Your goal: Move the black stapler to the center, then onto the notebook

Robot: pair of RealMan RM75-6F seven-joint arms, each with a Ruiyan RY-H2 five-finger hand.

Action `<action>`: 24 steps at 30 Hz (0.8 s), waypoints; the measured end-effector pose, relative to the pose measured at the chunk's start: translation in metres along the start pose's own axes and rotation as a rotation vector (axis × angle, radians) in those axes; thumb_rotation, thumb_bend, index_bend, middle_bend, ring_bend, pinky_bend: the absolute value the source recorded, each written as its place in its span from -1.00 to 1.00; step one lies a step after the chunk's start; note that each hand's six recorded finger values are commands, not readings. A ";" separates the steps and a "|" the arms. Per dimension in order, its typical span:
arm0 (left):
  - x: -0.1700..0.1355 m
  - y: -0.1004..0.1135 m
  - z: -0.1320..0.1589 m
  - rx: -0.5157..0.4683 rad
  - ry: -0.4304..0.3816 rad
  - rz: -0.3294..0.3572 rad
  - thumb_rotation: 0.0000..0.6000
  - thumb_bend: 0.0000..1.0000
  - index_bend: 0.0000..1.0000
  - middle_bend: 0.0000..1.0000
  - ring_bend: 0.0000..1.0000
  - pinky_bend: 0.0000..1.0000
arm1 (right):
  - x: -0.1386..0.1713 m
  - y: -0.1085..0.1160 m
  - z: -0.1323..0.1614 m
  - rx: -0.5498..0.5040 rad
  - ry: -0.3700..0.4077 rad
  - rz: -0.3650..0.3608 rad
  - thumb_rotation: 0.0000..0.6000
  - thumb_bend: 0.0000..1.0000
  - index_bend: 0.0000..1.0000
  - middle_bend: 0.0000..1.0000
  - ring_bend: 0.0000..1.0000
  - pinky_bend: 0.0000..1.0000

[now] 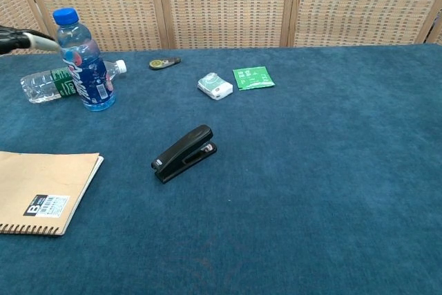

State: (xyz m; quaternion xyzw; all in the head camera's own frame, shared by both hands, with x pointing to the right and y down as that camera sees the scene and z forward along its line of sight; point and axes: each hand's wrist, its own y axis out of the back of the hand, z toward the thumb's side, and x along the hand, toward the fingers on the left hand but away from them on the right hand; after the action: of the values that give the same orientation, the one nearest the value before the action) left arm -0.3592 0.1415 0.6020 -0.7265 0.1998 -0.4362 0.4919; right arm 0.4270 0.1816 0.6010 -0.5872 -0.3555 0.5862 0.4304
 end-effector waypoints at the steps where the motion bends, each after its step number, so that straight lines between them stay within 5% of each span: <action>1: 0.007 0.000 0.003 0.046 -0.061 0.008 1.00 -0.82 -1.00 -1.00 -1.00 -1.00 | 0.002 0.001 -0.003 -0.009 -0.013 -0.008 1.00 -1.00 -0.86 -1.00 -1.00 -0.95; 15: 0.113 -0.014 0.035 0.643 -0.645 0.141 1.00 -0.54 -1.00 -1.00 -1.00 -1.00 | 0.006 0.020 -0.023 -0.020 -0.090 -0.056 1.00 -1.00 -0.86 -1.00 -1.00 -0.99; 24: 0.173 -0.039 0.125 0.857 -0.977 0.155 1.00 -0.50 -1.00 -1.00 -1.00 -1.00 | 0.009 0.024 -0.029 -0.024 -0.120 -0.056 1.00 -1.00 -0.86 -1.00 -1.00 -0.99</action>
State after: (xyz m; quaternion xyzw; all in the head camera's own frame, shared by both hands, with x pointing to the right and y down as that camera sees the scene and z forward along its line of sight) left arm -0.1673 0.1016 0.6951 -0.5643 -0.1865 -0.0601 0.8020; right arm 0.4540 0.1780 0.5741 -0.5461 -0.4039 0.6036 0.4176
